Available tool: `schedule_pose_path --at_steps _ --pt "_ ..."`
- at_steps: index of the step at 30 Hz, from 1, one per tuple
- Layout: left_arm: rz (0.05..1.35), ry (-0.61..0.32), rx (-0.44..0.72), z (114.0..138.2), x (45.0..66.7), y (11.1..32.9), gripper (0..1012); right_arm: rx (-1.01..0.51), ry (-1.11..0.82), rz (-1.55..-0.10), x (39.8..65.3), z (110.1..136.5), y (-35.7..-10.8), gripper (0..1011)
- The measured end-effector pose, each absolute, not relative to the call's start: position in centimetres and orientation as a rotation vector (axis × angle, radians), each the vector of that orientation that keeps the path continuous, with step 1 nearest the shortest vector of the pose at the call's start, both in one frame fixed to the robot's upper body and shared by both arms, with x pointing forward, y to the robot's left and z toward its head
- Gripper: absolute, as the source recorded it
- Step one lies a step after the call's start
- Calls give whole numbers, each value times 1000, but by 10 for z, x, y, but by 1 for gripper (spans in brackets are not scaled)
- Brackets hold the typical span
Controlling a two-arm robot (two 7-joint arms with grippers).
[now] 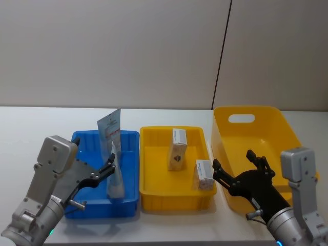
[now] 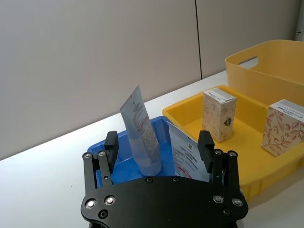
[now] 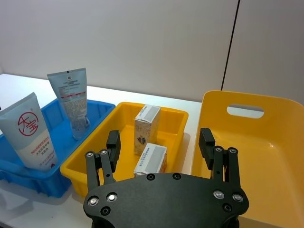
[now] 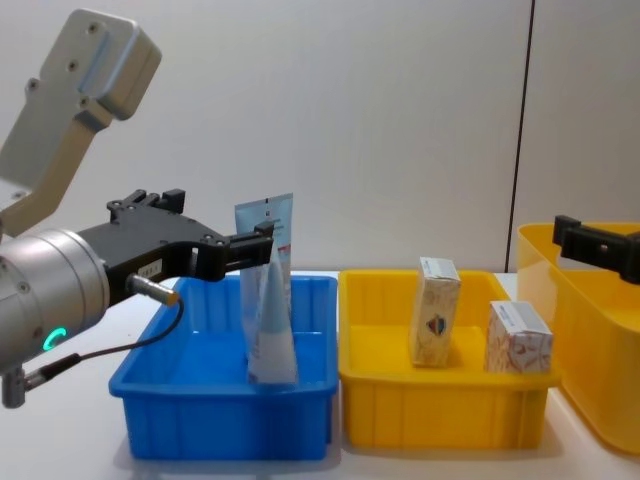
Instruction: Bimanual collaborative sorting of washing and personal care products
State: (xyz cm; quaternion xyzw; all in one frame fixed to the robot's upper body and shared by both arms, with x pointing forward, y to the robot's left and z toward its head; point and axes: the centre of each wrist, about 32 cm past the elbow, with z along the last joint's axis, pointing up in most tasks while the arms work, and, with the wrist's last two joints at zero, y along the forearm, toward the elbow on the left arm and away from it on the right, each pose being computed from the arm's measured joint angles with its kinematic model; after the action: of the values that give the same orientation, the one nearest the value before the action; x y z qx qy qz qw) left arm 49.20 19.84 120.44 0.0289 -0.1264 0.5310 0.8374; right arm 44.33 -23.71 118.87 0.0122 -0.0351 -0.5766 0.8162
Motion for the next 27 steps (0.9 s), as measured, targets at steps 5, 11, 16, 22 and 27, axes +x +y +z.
schedule_pose_path --at_steps 5,11,16,22,27 --pt "1124 -268 61 1204 492 198 1001 26 -75 -1230 443 1189 -237 1003" --pt "1122 -265 60 1204 492 198 1001 26 -75 -1229 443 1189 -237 1003" --pt "1113 -247 48 1204 490 199 1001 26 -75 -1229 443 1189 -237 1003" --pt "1104 -201 26 1205 481 202 1001 26 -75 -1229 443 1189 -237 1003" --pt "1109 -165 18 1204 470 206 1001 26 -75 -1230 443 1189 -237 1003"
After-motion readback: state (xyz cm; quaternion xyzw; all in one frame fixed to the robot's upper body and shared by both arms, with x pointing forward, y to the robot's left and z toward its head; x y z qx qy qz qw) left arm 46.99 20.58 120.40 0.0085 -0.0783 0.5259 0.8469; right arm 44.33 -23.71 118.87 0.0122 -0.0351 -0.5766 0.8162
